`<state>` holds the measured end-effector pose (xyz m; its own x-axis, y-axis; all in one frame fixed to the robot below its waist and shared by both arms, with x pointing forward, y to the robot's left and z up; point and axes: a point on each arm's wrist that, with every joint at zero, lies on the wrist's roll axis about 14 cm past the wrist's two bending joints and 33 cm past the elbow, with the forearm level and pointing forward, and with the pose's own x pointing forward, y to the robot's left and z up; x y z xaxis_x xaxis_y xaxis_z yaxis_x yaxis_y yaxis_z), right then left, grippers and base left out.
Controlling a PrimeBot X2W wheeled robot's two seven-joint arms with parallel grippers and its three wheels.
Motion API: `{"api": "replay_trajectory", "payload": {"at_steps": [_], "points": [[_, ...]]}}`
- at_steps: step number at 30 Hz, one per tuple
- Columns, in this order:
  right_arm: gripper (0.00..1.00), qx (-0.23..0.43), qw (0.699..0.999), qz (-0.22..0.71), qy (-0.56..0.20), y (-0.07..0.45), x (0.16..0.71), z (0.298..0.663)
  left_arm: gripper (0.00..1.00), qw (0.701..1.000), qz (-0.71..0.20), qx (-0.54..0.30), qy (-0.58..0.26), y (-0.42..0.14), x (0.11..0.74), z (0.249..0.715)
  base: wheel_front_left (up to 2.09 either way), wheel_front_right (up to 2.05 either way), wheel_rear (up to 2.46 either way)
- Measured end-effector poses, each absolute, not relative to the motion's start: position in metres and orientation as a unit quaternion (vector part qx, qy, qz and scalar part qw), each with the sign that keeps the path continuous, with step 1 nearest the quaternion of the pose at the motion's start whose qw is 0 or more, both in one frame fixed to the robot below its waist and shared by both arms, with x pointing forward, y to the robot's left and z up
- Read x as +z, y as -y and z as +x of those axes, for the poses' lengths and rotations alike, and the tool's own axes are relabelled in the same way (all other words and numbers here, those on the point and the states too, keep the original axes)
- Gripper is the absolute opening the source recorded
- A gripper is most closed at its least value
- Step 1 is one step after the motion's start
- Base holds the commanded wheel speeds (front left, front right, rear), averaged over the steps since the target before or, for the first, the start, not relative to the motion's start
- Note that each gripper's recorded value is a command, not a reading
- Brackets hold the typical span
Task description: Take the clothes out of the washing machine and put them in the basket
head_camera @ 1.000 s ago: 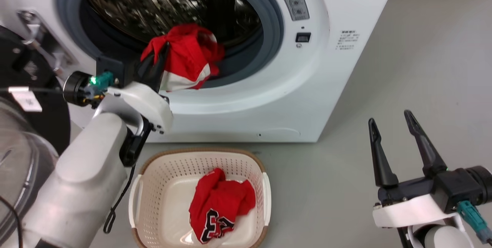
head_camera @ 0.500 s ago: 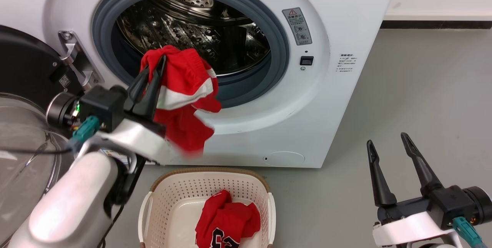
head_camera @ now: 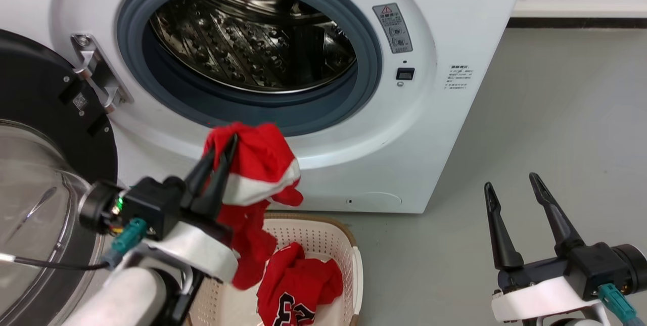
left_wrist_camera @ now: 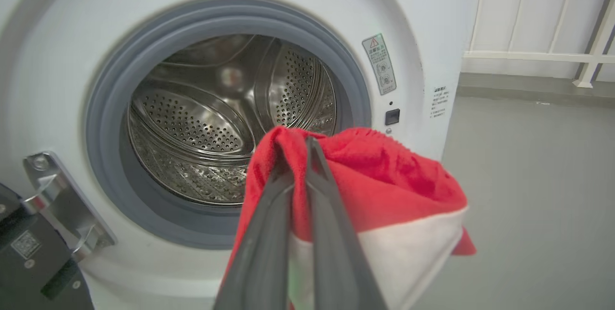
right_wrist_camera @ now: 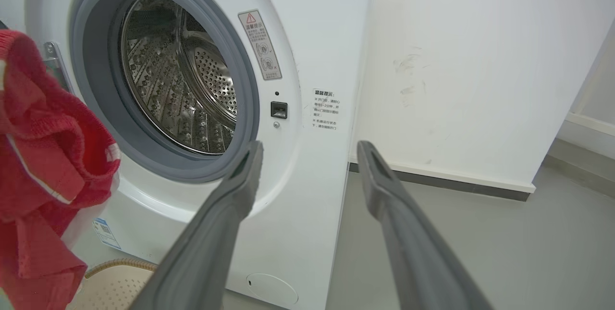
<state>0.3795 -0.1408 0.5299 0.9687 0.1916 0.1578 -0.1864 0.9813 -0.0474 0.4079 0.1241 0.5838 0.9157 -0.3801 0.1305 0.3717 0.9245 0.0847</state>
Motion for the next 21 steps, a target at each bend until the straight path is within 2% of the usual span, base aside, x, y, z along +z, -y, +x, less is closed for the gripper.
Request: {"api": "replay_trajectory", "payload": {"at_steps": [12,21], "points": [[1.00,0.095,0.993,-0.024,0.069,0.142,0.516,0.414,0.00,0.977,-0.037,-0.195,-0.079,-0.111,0.464,0.416,0.00,0.00,0.00],[1.00,0.077,0.995,-0.031,0.049,0.156,0.490,0.449,0.00,0.961,-0.045,-0.185,-0.202,-0.113,0.356,0.434,0.00,0.00,0.00]]}}
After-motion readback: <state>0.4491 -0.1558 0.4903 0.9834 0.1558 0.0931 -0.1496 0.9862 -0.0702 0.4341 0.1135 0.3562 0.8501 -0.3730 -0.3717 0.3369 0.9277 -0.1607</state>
